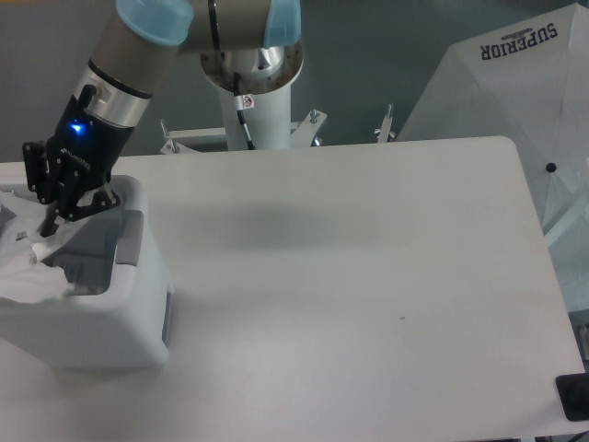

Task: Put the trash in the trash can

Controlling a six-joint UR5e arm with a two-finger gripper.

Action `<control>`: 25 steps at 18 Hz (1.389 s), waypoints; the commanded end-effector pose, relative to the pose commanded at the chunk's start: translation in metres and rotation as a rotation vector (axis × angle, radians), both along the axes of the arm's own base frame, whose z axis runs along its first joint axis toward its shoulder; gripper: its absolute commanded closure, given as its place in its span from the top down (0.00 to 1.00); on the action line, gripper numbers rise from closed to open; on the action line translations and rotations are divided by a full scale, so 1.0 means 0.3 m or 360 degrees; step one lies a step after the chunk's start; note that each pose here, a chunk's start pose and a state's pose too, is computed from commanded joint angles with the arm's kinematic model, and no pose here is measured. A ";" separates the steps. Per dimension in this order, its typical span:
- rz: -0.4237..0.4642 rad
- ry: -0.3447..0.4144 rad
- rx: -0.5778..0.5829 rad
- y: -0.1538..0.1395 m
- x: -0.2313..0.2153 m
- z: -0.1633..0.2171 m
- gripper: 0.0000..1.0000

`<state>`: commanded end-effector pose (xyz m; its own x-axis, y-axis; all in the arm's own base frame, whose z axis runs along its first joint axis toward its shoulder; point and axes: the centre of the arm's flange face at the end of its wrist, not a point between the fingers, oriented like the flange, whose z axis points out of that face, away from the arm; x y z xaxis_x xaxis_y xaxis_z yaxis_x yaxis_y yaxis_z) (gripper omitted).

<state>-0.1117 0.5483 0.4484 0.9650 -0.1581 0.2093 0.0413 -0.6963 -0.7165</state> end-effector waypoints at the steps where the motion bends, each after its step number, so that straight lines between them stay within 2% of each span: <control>1: 0.0002 0.0004 0.0006 0.007 -0.007 0.007 0.20; 6: 0.0003 -0.0014 -0.0031 0.041 -0.026 -0.041 0.20; 8: 0.0000 -0.0009 -0.0021 0.036 -0.023 -0.030 0.28; 10: -0.0007 0.0016 0.0007 0.028 -0.021 0.000 0.72; 12: 0.0001 0.0035 0.0046 0.013 -0.015 0.054 0.93; 13: 0.0001 0.0049 0.0064 0.000 -0.010 0.076 1.00; 16: 0.0015 0.0082 0.0117 -0.037 -0.008 0.140 1.00; 19: 0.0137 0.0138 0.0189 -0.129 -0.098 0.240 1.00; 23: 0.0480 0.0186 0.0200 -0.283 -0.447 0.268 1.00; 25: 0.0551 0.0287 0.0199 -0.357 -0.593 0.272 1.00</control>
